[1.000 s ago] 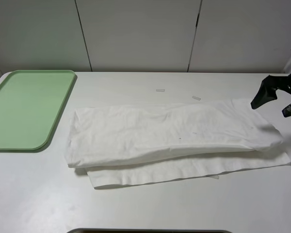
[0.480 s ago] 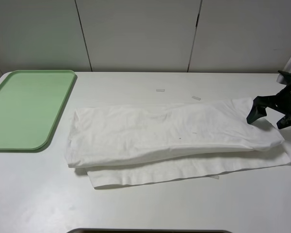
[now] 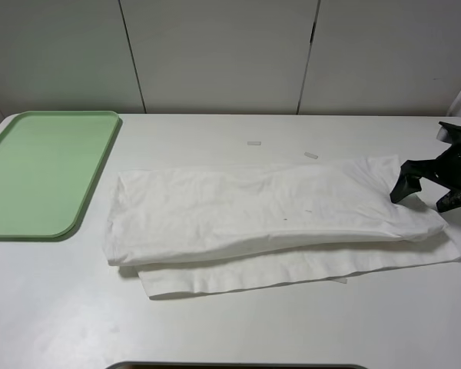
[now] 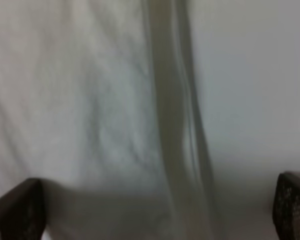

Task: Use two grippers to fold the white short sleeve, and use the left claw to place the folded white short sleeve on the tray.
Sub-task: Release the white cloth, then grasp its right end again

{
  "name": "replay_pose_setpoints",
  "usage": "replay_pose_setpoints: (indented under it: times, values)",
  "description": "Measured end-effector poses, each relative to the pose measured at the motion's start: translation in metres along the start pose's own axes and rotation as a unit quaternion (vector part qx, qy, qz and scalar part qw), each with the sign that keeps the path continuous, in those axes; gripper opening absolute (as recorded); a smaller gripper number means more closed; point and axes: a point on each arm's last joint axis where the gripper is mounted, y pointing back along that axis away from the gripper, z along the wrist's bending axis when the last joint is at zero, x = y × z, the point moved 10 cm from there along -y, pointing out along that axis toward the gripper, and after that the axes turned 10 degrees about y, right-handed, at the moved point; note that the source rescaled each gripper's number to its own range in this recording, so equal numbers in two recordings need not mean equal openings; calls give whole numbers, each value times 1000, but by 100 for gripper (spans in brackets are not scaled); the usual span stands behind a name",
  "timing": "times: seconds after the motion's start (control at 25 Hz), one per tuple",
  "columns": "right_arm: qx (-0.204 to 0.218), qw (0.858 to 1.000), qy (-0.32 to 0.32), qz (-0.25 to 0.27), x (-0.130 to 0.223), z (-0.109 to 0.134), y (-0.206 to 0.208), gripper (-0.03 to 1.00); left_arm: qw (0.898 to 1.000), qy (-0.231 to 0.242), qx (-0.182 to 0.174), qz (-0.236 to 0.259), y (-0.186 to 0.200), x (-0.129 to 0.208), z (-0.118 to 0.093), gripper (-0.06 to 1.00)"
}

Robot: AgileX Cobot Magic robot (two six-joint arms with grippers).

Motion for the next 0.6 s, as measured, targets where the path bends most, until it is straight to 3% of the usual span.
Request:
replay_pose_setpoints:
  times: [0.24, 0.32, 0.4, 0.44, 0.48, 0.56, 0.6]
  values:
    - [-8, 1000, 2, -11, 4, 4, -3, 100, 1000, 0, 0, 0, 0, 0, 0, 100]
    - [-13, 1000, -6, -16, 4, 6, -4, 93, 1000, 0, 0, 0, 0, 0, 0, 100]
    - [-18, 1000, -13, -19, 2, 9, -5, 77, 1000, 0, 0, 0, 0, 0, 0, 100]
    - [-33, 999, -17, -13, 4, 20, -7, 59, 1000, 0, 0, 0, 0, 0, 0, 100]
    - [-33, 999, -17, -13, 4, 20, -7, 59, 1000, 0, 0, 0, 0, 0, 0, 100]
    - [-52, 999, -16, -2, 5, 36, -12, 35, 1000, 0, 0, 0, 0, 0, 0, 100]
    - [-57, 998, -11, 1, 5, 43, -13, 29, 1000, 0, 0, 0, 0, 0, 0, 100]
